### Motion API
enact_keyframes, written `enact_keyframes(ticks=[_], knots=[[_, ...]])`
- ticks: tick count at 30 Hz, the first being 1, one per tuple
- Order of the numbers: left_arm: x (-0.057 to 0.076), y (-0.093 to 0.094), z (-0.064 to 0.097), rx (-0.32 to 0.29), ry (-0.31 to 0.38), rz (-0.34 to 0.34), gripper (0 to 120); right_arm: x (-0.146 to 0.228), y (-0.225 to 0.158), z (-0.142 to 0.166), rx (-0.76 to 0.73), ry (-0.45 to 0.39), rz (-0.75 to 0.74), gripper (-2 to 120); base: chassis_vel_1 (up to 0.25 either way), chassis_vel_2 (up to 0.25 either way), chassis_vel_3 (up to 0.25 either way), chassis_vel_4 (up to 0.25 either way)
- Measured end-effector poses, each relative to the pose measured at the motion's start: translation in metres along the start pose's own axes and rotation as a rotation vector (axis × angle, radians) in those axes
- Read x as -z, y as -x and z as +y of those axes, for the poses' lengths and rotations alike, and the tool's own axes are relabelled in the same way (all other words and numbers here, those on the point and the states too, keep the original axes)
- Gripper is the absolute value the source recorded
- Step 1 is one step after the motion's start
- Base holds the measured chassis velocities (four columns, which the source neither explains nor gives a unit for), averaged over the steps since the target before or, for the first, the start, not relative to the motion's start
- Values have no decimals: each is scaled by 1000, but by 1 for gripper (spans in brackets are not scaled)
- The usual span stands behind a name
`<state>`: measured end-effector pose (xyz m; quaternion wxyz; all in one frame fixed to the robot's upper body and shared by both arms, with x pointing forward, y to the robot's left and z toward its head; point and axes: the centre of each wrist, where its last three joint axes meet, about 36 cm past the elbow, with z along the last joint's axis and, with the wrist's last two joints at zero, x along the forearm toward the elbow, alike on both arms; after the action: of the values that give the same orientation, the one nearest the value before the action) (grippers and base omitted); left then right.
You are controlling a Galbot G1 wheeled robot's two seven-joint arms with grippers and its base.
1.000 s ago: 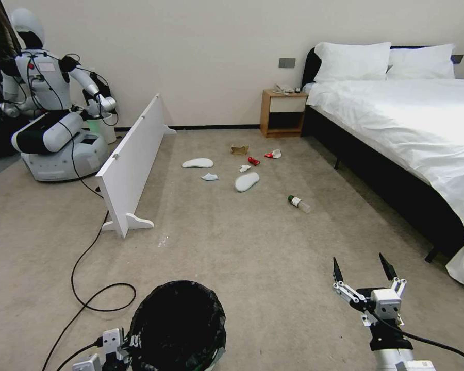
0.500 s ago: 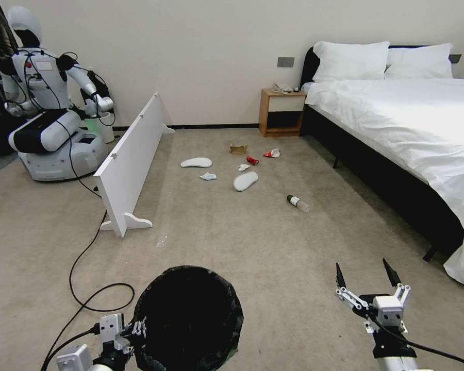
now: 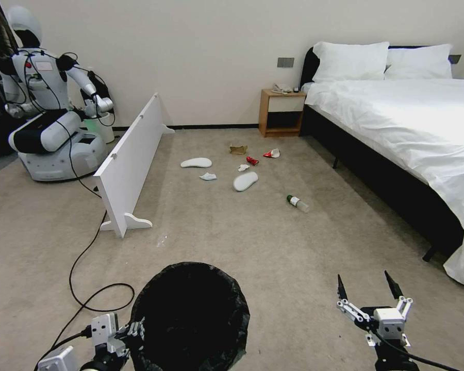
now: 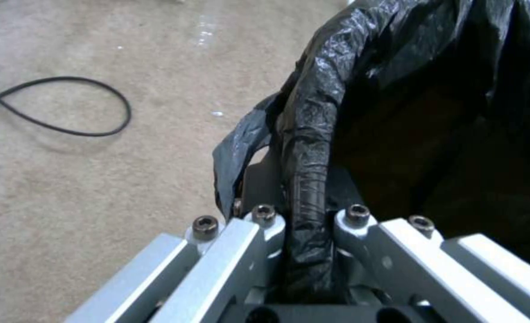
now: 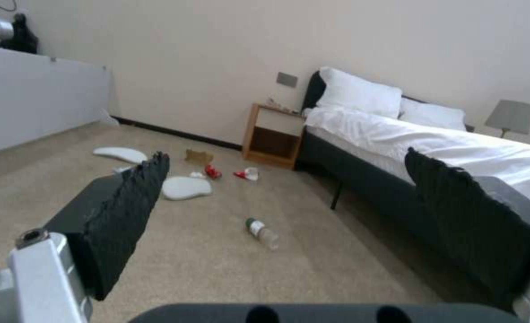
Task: Pick up the trash bin, then pick up the garbage from the floor and place it into the trash bin.
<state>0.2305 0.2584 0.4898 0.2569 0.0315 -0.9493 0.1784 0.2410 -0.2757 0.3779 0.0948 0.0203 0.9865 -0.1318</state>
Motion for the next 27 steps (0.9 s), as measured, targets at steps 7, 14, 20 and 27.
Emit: enact_keyframes(ticks=[7,14,20,27], knots=[[-11,14,5,53,-6,-17,4,-8,0,1,4,-2,4,100,0,0,0,0],[-20,22,3,58,-5,-44,4,-3,-14,7,22,14,76,100,0,0,0,0],[-17,33,11,48,41,-37,4,-11,-16,10,13,31,87,100,0,0,0,0],[-12,39,17,14,25,11,4,-17,-29,19,-22,47,95,100,0,0,0,0]])
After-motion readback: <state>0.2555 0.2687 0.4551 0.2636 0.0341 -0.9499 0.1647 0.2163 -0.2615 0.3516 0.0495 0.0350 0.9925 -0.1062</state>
